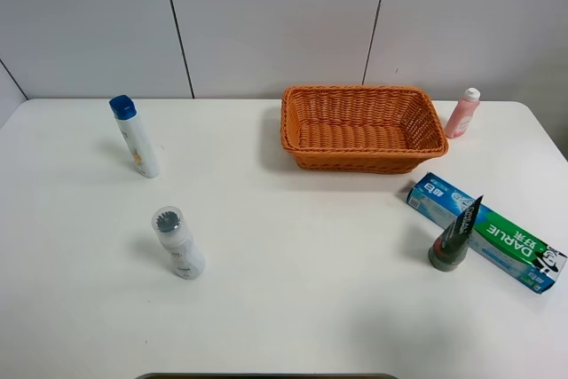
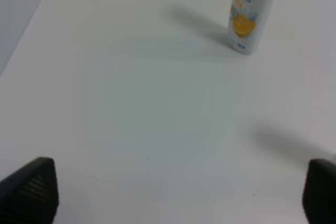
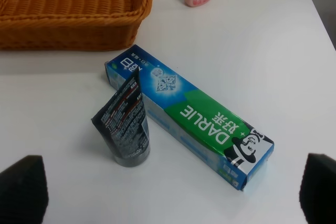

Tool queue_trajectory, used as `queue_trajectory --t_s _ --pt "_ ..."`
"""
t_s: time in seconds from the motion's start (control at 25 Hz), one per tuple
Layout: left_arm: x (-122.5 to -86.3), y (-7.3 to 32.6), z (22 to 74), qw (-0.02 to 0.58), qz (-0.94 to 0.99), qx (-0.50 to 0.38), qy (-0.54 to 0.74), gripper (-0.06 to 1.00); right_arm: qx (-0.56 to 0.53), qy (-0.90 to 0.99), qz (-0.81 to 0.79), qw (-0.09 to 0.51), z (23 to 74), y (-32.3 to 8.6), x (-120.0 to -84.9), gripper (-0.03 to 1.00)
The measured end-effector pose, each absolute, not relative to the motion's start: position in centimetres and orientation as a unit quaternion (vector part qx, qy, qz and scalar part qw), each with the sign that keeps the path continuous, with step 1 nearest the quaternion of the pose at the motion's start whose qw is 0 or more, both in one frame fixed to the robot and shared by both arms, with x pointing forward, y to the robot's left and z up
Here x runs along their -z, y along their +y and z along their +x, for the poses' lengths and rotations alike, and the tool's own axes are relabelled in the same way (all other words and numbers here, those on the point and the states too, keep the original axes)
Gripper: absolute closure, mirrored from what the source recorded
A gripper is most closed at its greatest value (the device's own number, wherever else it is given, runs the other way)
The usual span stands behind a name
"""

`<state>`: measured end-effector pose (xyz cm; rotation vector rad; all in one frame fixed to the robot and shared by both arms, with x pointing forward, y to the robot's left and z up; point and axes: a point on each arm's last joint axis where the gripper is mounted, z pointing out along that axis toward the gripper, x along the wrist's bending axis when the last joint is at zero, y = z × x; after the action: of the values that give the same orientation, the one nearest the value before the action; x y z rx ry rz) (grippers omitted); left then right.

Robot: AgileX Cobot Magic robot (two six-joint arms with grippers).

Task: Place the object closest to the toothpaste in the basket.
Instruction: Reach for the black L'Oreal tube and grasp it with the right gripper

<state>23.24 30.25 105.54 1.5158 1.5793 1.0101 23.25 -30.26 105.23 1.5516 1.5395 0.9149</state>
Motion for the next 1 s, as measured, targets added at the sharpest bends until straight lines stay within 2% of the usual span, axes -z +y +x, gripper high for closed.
queue_trajectory --t_s 1.0 --pt "-105.54 30.25 23.24 0.357 0.587 -0.391 0.612 0.01 -0.358 0.602 0.607 0.377 23.25 -30.26 -105.23 -0.02"
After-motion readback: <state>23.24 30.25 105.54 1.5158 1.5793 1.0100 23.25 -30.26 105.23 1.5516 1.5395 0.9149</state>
